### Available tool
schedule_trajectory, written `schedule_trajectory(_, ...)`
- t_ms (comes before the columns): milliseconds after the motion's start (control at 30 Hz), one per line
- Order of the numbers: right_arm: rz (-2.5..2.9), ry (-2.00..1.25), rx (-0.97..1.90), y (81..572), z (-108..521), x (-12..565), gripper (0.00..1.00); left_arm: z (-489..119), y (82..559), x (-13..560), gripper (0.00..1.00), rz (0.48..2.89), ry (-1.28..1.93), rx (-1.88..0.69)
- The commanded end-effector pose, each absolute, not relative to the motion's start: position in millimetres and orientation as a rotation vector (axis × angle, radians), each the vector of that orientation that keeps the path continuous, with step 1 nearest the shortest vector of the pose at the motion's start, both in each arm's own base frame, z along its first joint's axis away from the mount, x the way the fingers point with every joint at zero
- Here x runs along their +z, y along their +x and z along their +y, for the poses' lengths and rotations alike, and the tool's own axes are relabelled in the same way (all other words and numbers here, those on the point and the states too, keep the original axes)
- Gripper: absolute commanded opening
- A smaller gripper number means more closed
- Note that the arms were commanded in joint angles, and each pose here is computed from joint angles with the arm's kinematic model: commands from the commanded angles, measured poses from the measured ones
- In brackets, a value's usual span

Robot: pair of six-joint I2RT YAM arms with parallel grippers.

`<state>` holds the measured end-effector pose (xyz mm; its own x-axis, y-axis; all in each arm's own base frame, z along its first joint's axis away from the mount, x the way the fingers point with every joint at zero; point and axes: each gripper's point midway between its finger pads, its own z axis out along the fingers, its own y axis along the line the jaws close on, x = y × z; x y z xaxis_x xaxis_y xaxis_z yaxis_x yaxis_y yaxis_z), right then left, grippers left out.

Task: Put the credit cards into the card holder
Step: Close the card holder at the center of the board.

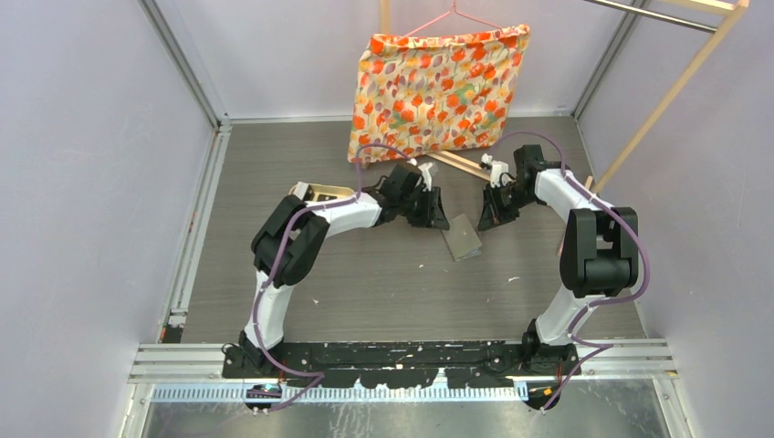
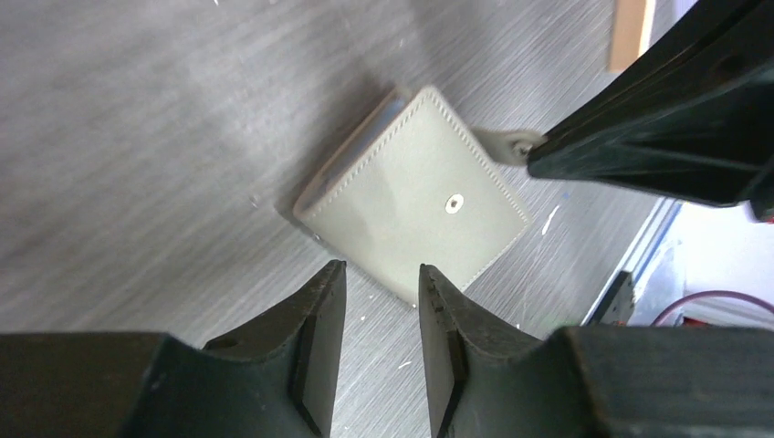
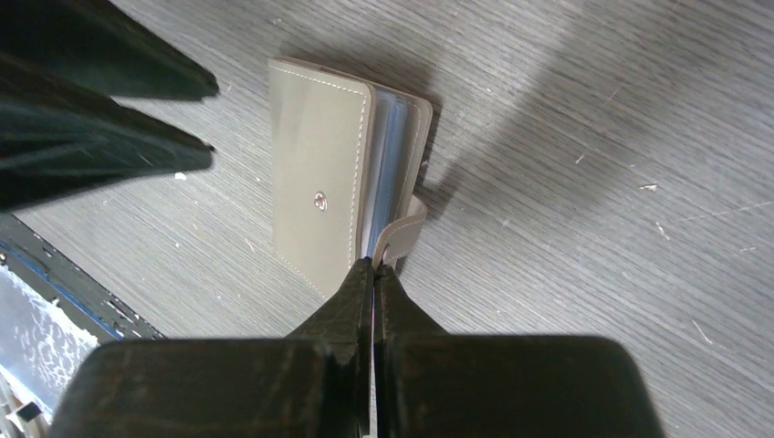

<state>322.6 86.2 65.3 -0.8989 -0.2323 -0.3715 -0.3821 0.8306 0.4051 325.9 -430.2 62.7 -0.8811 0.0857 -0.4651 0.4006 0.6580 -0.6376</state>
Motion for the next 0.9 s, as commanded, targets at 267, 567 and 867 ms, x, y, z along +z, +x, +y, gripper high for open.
schedule_trajectory(267, 2.574, -0.623, 0.72, 325, 90, 79, 0.01, -475, 362, 117, 0.24, 2.202, 0.46, -1.436)
schedule_trajectory(567, 2.522, -0.711, 0.75, 322, 94, 83, 0.01, -481, 348, 83, 0.19, 2.285, 0.45, -1.464)
schedule_trajectory(867, 2.508, -0.863, 0.728, 312, 106, 75, 0.01, -476, 339, 45, 0.19, 2.44, 0.4, -1.384)
